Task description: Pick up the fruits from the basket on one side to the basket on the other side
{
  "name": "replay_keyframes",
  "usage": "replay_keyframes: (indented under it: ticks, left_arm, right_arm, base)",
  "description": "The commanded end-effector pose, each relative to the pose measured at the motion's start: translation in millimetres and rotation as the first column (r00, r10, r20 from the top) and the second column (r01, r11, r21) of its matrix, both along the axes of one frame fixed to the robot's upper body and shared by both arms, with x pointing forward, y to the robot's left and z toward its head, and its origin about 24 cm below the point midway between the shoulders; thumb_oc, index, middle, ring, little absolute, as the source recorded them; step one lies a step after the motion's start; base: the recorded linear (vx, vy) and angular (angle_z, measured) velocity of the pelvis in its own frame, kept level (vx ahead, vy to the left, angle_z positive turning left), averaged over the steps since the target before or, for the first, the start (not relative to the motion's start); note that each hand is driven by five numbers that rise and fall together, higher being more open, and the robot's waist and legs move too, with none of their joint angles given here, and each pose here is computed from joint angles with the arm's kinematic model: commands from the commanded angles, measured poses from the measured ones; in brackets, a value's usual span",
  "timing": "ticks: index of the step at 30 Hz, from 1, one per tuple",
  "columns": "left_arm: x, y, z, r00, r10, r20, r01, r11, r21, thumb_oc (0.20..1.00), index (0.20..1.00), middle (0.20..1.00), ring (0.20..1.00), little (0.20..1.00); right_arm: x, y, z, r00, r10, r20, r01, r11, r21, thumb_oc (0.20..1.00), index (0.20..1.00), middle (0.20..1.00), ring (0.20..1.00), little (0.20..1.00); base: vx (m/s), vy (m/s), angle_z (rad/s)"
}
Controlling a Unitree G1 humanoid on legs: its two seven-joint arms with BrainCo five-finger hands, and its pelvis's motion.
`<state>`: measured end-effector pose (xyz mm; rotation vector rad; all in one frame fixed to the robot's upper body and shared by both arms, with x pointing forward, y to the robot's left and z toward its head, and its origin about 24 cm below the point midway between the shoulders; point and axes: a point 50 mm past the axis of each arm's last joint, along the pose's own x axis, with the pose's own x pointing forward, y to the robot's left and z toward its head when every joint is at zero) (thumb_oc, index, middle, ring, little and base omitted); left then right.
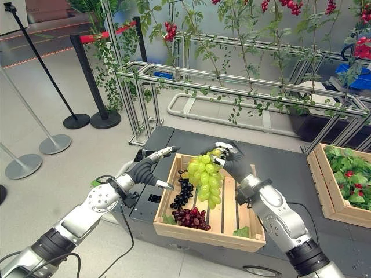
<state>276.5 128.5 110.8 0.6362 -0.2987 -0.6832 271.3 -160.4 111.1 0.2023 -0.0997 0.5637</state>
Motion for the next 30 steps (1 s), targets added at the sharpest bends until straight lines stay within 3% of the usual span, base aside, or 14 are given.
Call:
replay_keyframes:
  ticks: [1, 30]
  left_arm:
    - [11.1, -11.3, 32.3, 0.989, -0.069, 0.135, 0.066, 0.997, 0.026, 1.000, 1.000, 1.000, 1.000, 1.000]
    - [6.7, -31.1, 23.8, 0.990, -0.110, 0.087, 0.115, 0.992, -0.050, 1.000, 1.000, 1.000, 1.000, 1.000]
  right_arm:
    - [3.6, 19.3, 56.8, 0.963, 0.095, 0.254, -0.103, 0.994, 0.021, 0.200, 0.200, 0.200, 0.200, 0.200]
    - [-2.9, 51.3, 71.1, 0.921, 0.205, 0.332, -0.223, 0.975, 0.019, 0.200, 0.200, 0.200, 0.200, 0.200]
  base:
    - [0.00, 0.000, 0.00]
    - [0.00, 0.000, 0.00]
